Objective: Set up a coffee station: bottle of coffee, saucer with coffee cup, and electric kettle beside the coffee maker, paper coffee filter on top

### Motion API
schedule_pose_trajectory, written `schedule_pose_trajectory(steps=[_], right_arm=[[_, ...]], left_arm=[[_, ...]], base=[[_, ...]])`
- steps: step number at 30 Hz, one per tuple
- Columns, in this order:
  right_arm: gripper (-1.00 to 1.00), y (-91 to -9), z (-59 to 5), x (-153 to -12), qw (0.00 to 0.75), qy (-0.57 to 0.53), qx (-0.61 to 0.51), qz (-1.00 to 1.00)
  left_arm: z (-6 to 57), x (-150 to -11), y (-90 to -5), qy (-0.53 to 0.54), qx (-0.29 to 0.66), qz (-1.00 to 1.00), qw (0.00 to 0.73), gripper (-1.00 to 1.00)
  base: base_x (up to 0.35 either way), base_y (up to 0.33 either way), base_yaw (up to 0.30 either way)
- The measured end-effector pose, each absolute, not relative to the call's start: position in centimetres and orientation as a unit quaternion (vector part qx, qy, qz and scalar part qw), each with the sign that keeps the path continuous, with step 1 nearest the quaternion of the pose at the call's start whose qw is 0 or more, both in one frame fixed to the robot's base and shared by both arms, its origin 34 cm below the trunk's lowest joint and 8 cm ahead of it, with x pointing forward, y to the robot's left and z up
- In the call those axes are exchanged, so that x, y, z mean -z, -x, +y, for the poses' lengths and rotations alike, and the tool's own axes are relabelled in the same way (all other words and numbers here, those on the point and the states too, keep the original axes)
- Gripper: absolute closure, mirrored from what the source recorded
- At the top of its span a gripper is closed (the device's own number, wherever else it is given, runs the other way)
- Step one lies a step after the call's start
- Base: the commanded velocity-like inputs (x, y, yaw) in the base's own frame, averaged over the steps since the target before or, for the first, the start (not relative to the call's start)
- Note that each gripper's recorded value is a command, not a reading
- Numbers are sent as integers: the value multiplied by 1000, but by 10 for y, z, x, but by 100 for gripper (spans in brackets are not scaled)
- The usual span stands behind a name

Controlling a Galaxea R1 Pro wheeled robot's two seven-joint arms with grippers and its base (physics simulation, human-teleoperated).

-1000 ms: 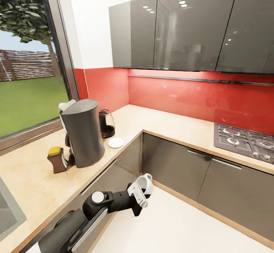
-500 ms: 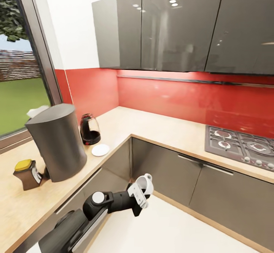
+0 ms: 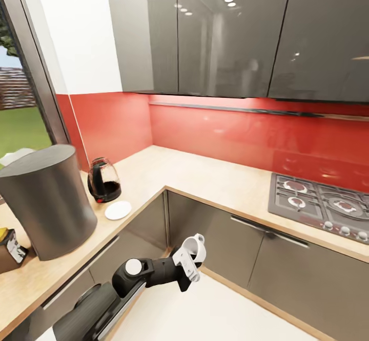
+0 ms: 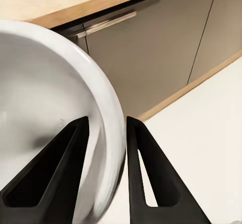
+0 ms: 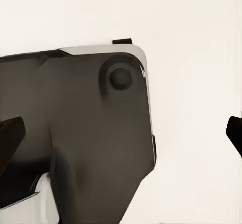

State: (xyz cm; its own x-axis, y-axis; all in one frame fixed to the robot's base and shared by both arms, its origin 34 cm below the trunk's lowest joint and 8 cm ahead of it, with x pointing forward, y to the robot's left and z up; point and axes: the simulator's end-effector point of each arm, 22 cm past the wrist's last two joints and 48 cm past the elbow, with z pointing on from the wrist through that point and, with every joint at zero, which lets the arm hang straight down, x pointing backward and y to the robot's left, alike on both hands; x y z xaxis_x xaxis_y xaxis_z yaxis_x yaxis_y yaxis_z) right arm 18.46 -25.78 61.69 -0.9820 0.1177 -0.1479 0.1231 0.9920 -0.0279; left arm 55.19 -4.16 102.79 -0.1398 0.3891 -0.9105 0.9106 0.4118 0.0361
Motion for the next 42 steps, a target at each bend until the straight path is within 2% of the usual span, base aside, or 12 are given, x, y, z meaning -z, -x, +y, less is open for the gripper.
schedule_pose_trajectory(steps=[30, 42], right_arm=[[-100, -194, -258, -619, 84, -60, 18, 994], [-100, -198, -258, -619, 89, -60, 18, 994]], left_arm=[[-40, -1028, -552, -464, 275, 703, 463, 100], [-39, -1032, -552, -465, 273, 701, 467, 100]], base=[[181, -225, 230], [26, -267, 246]])
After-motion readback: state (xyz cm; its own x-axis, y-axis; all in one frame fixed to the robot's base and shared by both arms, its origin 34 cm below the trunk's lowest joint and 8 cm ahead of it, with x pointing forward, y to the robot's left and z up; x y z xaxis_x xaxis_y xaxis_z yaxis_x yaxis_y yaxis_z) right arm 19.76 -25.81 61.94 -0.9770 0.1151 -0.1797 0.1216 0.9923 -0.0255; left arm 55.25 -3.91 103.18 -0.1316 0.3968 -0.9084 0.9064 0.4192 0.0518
